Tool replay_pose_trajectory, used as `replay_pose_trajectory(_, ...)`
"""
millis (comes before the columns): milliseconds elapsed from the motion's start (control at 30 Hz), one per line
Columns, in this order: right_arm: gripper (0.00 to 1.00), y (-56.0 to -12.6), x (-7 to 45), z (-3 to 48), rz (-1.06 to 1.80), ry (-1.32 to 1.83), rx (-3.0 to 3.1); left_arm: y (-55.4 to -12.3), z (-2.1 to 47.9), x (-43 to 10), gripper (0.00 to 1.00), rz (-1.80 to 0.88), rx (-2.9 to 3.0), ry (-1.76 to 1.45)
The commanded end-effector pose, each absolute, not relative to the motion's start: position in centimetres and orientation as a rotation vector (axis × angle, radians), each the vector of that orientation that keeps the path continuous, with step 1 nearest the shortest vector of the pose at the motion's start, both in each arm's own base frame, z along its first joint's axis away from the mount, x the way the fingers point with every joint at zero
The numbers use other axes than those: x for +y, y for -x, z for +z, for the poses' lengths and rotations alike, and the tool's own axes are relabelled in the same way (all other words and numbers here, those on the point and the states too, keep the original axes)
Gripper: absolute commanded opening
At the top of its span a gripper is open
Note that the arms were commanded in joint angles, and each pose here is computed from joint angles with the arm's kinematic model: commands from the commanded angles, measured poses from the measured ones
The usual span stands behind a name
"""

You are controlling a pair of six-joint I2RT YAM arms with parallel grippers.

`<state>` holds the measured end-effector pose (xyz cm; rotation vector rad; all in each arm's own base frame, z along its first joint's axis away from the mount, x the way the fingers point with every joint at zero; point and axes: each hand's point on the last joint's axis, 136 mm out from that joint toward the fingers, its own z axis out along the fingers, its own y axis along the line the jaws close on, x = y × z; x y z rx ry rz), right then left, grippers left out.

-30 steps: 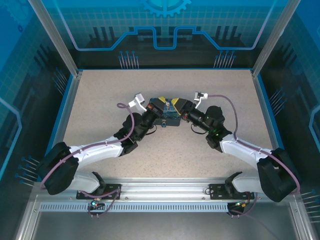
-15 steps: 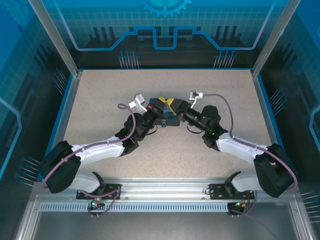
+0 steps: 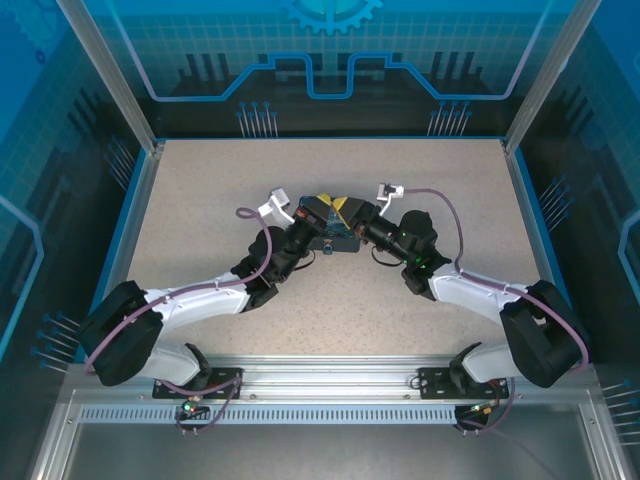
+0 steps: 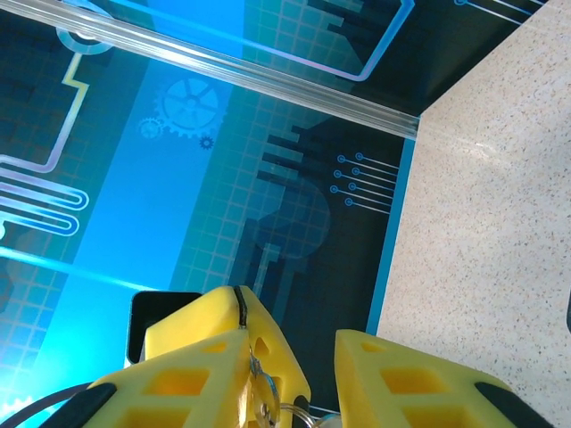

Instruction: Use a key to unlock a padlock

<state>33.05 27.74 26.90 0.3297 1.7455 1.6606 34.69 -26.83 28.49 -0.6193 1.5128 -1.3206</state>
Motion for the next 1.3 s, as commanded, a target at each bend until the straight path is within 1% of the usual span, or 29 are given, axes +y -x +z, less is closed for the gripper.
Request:
replay_pose_trajectory(0,0.32,-32.8,28.2,29.2,1.704,-0.297,1.673,-34.6,29.1,-26.6,0.00,-1.324,1.468,0.624)
replay_pose_trajectory(133,0.32,-32.6,28.3,29.3,1.716,-0.294,1.665,-34.6,29.1,-26.6,0.00,-1.313,1.469,0.619)
replay_pose_trajectory(333,0.27,-32.4,28.4,29.5,1.723,-0.282,1.666,-34.7,29.0,-26.5,0.00,-1.303,1.469,0.622)
replay_pose_trajectory(767,0.22,-31.9,28.4,29.2,1.726,-0.274,1.672,-34.7,28.7,-26.2,0.00,-1.277,1.474,0.620)
replay_pose_trajectory(800,0.19,-31.9,28.4,29.1,1.725,-0.274,1.675,-34.7,28.7,-26.3,0.00,-1.275,1.476,0.619)
replay_pose_trajectory(900,0.03,-31.8,28.4,29.2,1.726,-0.271,1.675,-34.8,28.6,-26.1,0.00,-1.268,1.477,0.624)
replay_pose_trajectory(933,0.00,-31.8,28.4,29.2,1.727,-0.269,1.676,-34.8,28.5,-26.1,0.00,-1.263,1.477,0.626)
replay_pose_trajectory(1167,0.00,-32.0,27.9,28.6,1.704,-0.278,1.692,-34.5,28.8,-26.1,0.00,-1.270,1.474,0.612)
replay_pose_trajectory(1200,0.00,-32.1,27.7,28.6,1.697,-0.275,1.696,-34.4,29.0,-26.0,0.02,-1.273,1.473,0.604)
replay_pose_trajectory(1267,0.00,-32.1,27.4,28.2,1.679,-0.264,1.716,-34.1,28.9,-25.7,0.40,-1.264,1.482,0.604)
